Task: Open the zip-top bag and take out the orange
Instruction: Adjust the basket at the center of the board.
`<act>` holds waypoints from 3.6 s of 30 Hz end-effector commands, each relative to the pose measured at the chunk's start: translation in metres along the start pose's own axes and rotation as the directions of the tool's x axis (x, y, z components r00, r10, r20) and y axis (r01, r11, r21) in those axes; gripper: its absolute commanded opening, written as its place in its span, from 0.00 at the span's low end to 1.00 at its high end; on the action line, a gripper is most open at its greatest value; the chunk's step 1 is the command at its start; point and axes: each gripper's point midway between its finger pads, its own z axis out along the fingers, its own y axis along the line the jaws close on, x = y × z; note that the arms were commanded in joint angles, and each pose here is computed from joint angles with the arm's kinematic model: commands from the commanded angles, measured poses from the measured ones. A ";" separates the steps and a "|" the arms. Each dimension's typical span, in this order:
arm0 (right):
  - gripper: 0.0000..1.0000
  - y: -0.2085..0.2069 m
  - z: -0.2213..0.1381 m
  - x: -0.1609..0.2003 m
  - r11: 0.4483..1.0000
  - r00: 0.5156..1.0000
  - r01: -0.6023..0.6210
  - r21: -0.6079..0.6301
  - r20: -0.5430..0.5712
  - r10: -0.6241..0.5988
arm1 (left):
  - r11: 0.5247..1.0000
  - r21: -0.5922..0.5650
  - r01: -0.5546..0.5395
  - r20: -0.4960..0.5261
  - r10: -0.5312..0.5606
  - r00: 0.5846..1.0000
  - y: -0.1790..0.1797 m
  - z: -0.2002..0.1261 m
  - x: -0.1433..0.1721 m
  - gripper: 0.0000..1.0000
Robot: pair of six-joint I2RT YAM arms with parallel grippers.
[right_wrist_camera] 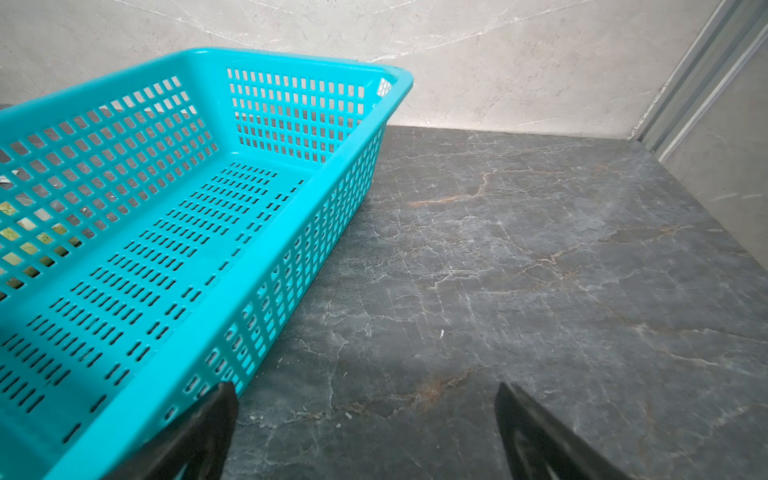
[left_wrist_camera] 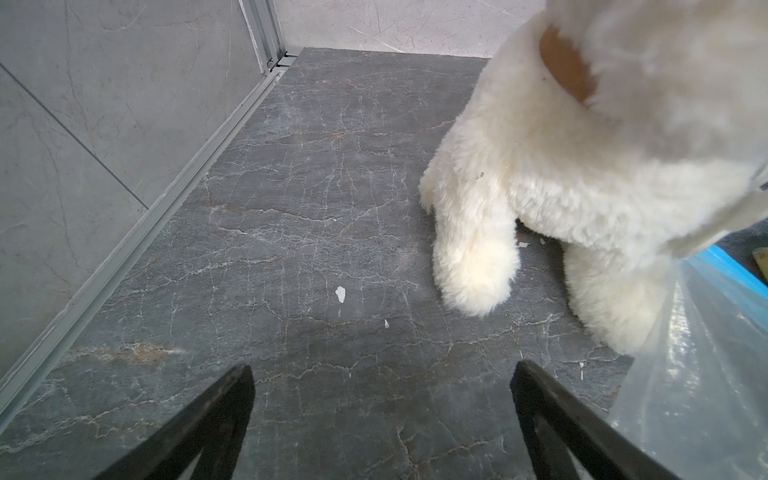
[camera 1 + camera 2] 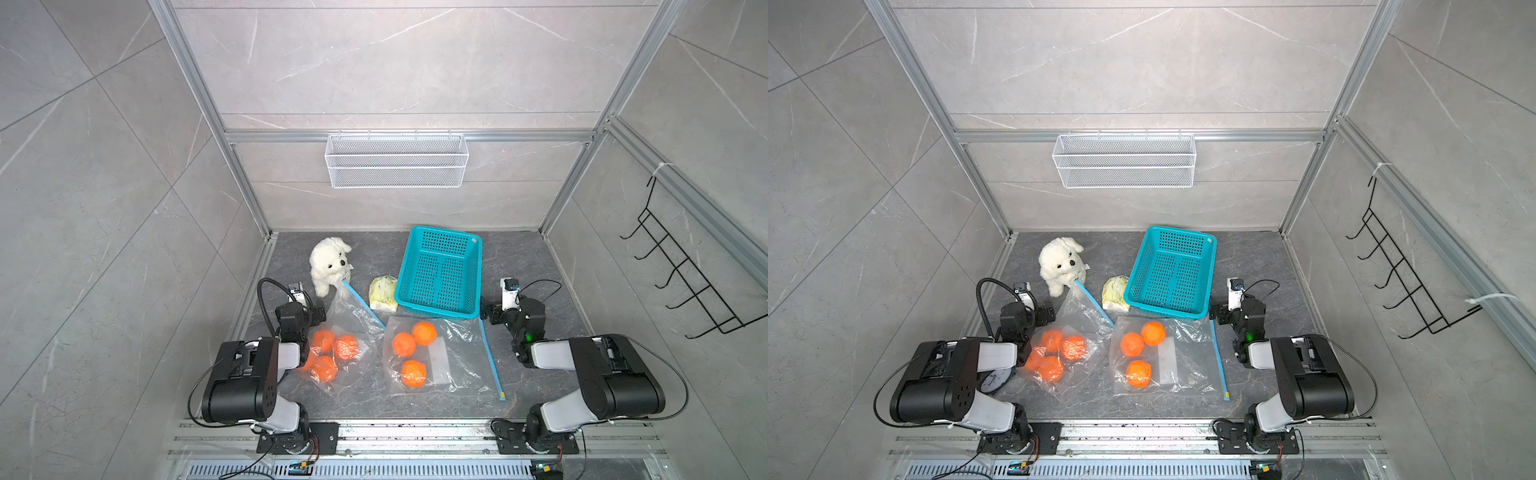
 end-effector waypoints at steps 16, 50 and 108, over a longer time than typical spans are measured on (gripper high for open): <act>1.00 0.000 -0.016 -0.026 1.000 0.997 -0.013 0.006 0.080 0.012 | 1.000 0.008 -0.011 0.125 0.010 0.992 0.000 -0.025 -0.039 1.00; 0.71 0.060 -0.012 -0.050 0.891 0.802 -0.453 0.026 -0.424 0.420 | 0.653 0.684 0.325 -0.211 -0.250 0.945 -0.229 -0.137 -0.121 0.87; 0.70 0.106 -0.126 -0.036 0.995 0.835 -0.067 0.069 -0.542 0.094 | 0.722 0.598 0.348 -0.511 0.008 0.860 -0.283 -0.137 0.016 0.66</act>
